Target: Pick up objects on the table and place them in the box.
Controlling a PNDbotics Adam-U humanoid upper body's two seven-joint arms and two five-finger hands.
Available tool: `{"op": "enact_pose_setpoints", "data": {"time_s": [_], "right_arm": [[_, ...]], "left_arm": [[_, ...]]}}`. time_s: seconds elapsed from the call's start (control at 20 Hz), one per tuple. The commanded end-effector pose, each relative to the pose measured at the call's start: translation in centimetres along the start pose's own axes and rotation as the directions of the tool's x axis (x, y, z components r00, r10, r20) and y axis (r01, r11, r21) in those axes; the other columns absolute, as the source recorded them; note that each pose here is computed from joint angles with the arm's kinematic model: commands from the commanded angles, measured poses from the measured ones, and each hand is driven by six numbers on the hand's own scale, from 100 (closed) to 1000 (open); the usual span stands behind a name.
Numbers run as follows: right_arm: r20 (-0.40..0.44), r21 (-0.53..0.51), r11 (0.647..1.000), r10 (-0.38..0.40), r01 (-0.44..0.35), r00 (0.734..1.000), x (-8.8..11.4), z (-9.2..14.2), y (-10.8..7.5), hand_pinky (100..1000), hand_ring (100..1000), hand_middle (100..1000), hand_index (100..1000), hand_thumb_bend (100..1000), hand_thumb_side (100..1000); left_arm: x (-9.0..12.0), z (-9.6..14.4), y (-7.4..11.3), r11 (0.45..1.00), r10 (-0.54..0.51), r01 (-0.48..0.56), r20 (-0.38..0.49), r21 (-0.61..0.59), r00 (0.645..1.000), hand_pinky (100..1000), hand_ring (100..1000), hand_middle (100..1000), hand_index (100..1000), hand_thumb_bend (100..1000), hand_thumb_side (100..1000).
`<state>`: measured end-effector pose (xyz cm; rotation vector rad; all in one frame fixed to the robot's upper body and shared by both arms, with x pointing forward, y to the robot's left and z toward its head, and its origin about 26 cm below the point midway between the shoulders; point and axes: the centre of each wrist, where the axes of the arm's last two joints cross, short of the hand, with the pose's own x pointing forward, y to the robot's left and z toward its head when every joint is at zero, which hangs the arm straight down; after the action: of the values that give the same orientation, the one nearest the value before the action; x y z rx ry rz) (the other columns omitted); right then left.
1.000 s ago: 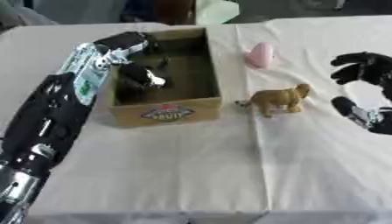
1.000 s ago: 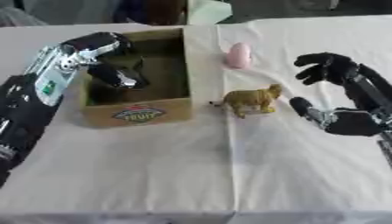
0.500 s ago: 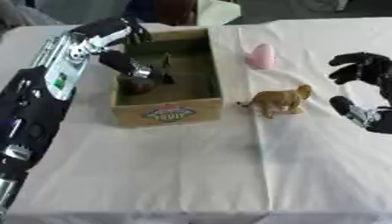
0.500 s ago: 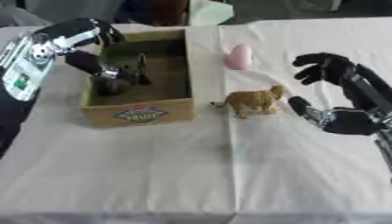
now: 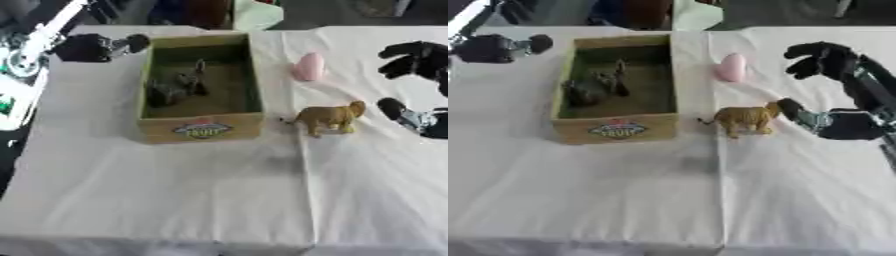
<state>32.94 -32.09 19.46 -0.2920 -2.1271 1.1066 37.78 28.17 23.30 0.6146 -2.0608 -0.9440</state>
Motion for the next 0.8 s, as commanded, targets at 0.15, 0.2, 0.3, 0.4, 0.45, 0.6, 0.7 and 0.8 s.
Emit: {"op": "enact_pose_setpoints", "data": {"time_s": [0.15, 0.2, 0.3, 0.4, 0.45, 0.6, 0.7, 0.8], "right_arm": [[0.052, 0.082, 0.991, 0.104, -0.108, 0.993, 0.6, -1.1, -2.2, 733, 754, 806, 886, 416, 376], [0.061, 0.099, 0.988, 0.115, -0.121, 0.991, 0.6, -1.3, -2.3, 735, 756, 807, 887, 419, 377], [0.076, 0.131, 0.981, 0.136, -0.145, 0.988, 0.6, -1.8, -2.4, 741, 761, 811, 889, 430, 382], [0.086, 0.159, 0.973, 0.158, -0.170, 0.984, 0.4, -2.2, -2.6, 768, 769, 815, 891, 444, 387], [0.090, 0.173, 0.967, 0.172, -0.186, 0.981, 0.3, -2.4, -2.6, 775, 772, 817, 892, 449, 388], [0.095, 0.216, 0.951, 0.206, -0.222, 0.974, -0.2, -2.8, -2.5, 782, 776, 819, 893, 458, 391], [0.091, 0.240, 0.940, 0.226, -0.241, 0.970, -0.6, -3.1, -2.4, 782, 777, 819, 894, 460, 393], [0.075, 0.264, 0.931, 0.241, -0.252, 0.968, -1.4, -3.3, -2.1, 782, 776, 818, 893, 462, 400]], "left_arm": [[1.6, 2.1, 1.2, 0.983, 0.097, -0.101, 0.033, 0.156, 0.995, 593, 623, 633, 788, 590, 669], [1.7, 2.5, 0.9, 0.977, 0.122, -0.125, 0.029, 0.172, 0.992, 592, 623, 632, 788, 569, 688], [1.8, 3.1, 0.3, 0.967, 0.160, -0.162, 0.025, 0.195, 0.987, 588, 621, 630, 788, 557, 681], [1.9, 3.6, -0.1, 0.958, 0.189, -0.189, 0.017, 0.215, 0.982, 586, 620, 630, 792, 538, 682], [1.8, 3.8, -0.3, 0.954, 0.204, -0.201, 0.010, 0.222, 0.979, 586, 621, 631, 795, 540, 683], [1.6, 4.4, -0.8, 0.940, 0.244, -0.234, -0.010, 0.248, 0.970, 582, 621, 631, 795, 542, 682], [1.3, 4.8, -1.1, 0.932, 0.266, -0.249, -0.028, 0.262, 0.964, 579, 619, 629, 795, 542, 682], [0.8, 5.1, -1.6, 0.925, 0.291, -0.266, -0.054, 0.272, 0.955, 573, 615, 626, 793, 542, 680]]}}
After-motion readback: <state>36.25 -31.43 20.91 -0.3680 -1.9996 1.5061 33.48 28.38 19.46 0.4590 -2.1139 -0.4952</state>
